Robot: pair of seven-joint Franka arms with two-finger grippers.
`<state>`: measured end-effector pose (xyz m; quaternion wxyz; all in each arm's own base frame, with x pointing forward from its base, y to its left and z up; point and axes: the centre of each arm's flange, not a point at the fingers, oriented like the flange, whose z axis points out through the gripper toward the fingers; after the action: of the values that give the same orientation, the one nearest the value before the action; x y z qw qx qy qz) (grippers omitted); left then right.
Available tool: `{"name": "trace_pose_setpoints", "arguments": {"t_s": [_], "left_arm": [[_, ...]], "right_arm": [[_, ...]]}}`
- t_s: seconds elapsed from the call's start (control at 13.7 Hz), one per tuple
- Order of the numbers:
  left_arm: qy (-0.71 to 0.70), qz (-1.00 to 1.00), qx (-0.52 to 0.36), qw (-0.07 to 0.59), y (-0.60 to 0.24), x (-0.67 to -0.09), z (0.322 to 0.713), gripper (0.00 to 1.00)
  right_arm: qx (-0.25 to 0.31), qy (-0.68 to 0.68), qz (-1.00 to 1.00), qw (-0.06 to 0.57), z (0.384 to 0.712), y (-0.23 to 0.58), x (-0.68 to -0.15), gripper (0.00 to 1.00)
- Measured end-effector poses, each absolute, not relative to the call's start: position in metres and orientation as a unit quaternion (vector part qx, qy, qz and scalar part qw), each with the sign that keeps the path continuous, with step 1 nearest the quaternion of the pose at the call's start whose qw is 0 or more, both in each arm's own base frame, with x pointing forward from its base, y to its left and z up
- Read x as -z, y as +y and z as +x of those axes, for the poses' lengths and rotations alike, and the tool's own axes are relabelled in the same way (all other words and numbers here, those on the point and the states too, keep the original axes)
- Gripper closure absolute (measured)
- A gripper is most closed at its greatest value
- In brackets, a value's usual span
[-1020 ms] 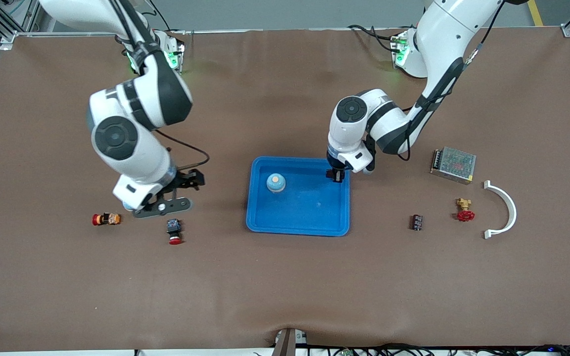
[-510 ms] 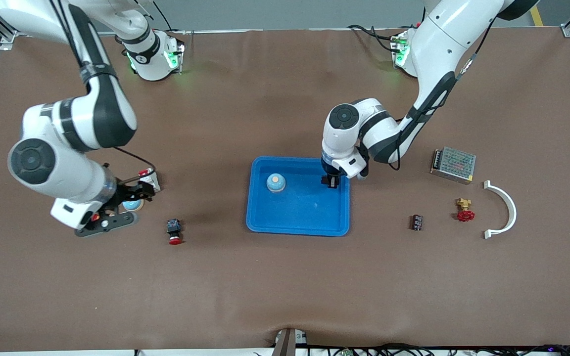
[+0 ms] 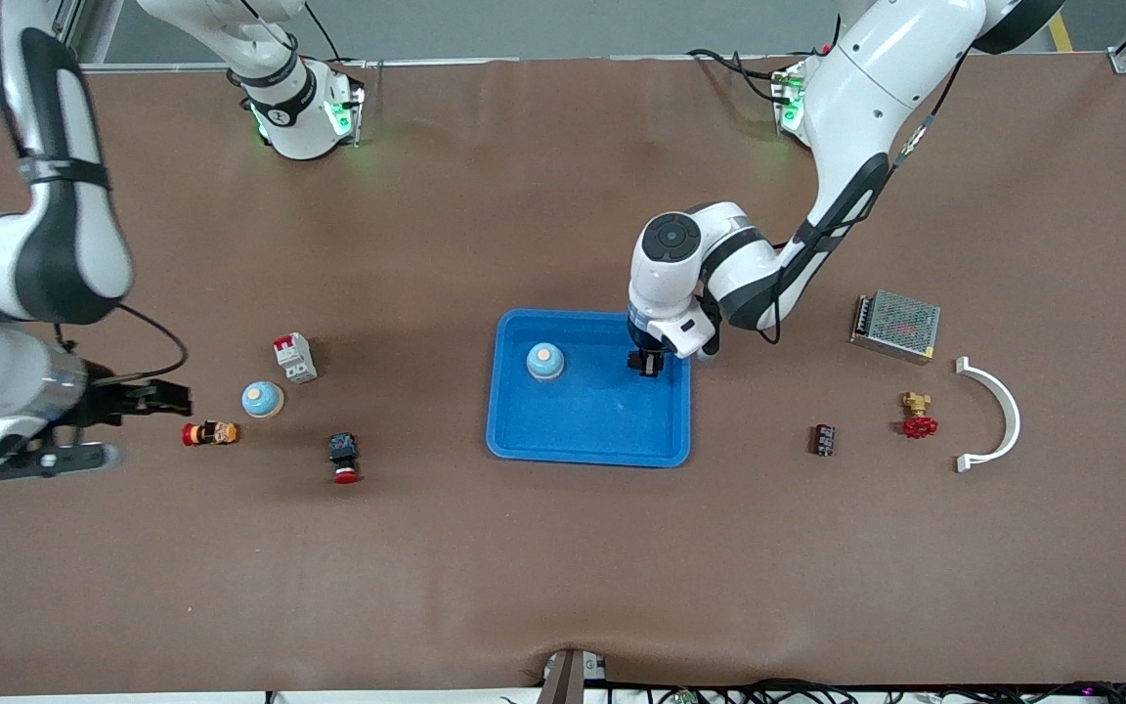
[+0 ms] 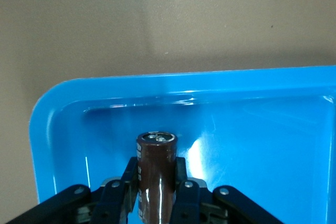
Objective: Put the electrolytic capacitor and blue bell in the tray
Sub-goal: 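Lower the capacitor into the tray with the left gripper while the right reaches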
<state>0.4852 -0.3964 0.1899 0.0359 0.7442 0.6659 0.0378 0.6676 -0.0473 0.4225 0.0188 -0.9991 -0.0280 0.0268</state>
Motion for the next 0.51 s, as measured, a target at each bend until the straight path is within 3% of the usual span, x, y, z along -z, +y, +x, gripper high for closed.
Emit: {"name": "trace_pose_setpoints", "arguments": {"t_s": [0.22, 0.51], "left_arm": [[0.666, 0.744, -0.037, 0.036, -0.396, -0.189, 0.486, 0.7], [0.663, 0.747, -0.039, 0.034, -0.396, -0.186, 0.485, 0.7]], "right_arm": [[-0.018, 0.053, -0.998, 0.029, 0.664, -0.089, -0.417, 0.0], [0.018, 0.079, -0.996, 0.027, 0.656, -0.068, -0.378, 0.0]]}}
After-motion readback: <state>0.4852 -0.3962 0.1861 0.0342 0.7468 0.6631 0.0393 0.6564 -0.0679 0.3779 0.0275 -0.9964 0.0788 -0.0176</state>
